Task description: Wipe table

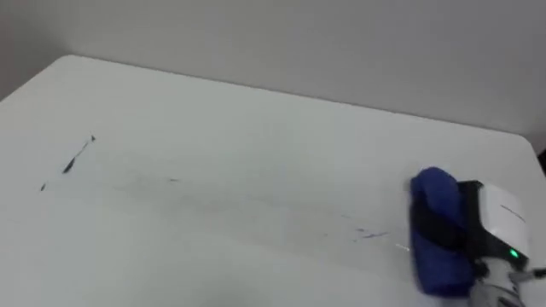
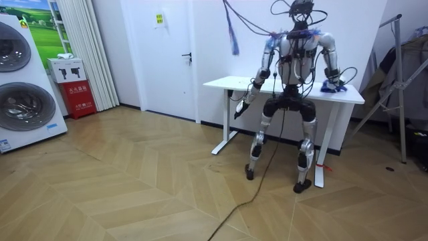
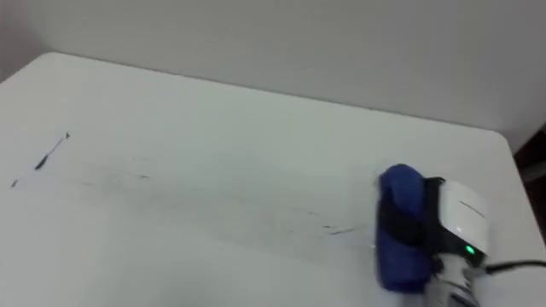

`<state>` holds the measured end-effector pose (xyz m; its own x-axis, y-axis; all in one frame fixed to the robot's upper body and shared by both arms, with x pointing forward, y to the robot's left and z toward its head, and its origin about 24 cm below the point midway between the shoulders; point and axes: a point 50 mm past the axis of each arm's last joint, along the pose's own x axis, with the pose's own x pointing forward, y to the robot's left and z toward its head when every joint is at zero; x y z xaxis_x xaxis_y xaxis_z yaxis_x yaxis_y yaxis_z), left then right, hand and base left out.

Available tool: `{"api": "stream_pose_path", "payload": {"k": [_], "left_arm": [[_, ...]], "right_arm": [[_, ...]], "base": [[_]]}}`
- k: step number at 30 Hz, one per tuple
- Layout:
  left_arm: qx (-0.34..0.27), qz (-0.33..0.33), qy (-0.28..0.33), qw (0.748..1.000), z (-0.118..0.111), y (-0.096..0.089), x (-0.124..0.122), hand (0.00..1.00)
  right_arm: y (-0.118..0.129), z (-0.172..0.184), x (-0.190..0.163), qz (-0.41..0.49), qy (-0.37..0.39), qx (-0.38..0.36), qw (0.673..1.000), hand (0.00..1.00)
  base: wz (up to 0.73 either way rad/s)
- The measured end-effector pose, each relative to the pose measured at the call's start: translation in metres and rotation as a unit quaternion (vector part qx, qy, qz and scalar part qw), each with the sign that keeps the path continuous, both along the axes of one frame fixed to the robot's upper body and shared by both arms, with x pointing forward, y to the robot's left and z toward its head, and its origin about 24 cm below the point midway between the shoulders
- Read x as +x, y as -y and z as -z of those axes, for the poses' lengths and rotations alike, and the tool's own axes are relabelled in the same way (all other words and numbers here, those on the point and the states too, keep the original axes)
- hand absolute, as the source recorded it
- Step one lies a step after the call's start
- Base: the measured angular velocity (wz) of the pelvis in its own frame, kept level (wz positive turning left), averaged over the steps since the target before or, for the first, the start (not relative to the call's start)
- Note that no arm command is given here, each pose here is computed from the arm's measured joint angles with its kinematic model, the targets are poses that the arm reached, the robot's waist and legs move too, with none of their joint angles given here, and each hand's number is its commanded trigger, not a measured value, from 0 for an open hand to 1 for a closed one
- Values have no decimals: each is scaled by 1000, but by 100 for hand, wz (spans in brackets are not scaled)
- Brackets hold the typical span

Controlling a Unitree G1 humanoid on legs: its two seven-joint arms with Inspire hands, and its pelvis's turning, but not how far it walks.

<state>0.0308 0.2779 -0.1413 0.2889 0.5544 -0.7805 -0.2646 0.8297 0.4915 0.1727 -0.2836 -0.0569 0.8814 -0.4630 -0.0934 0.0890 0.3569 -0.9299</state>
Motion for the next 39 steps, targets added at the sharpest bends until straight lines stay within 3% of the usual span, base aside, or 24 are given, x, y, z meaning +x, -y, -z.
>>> {"api": "stream_pose_path", "payload": {"k": [4,6,9,13,21,28,31,33,36,39], "left_arm": [[-7,-10,-13,1000,3,6,-8,0],[-14,-34,-17,999,5,8,-12,0],[-25,-58,-11,998,6,10,-11,0],[-23,-73,-4,997,4,7,-11,0],[24,-56,29,998,-10,-18,-4,0],[3,-62,31,998,-5,-6,-3,0],[-18,-45,40,998,0,10,9,0],[-27,-29,51,998,0,16,22,0],[-39,-14,65,997,-2,21,30,0],[-42,-16,56,997,-3,20,21,0]], "right_arm": [[-27,-5,38,-41,-19,8,999,100],[-63,-17,69,-131,-17,-7,991,100],[-95,-19,78,-198,-12,2,980,100],[-91,-9,62,-193,-8,16,981,100],[-36,10,-3,-58,12,32,998,100],[-45,4,11,-66,-4,25,998,100],[-71,-8,39,-127,-28,11,991,100],[-109,-25,63,-231,-35,-21,972,100],[-148,-38,80,-314,-35,-31,948,100],[-149,-42,86,-317,-36,-33,947,100]], "base": [[-107],[-96],[-23],[39],[17],[-10],[-35],[-22],[28],[16]]}}
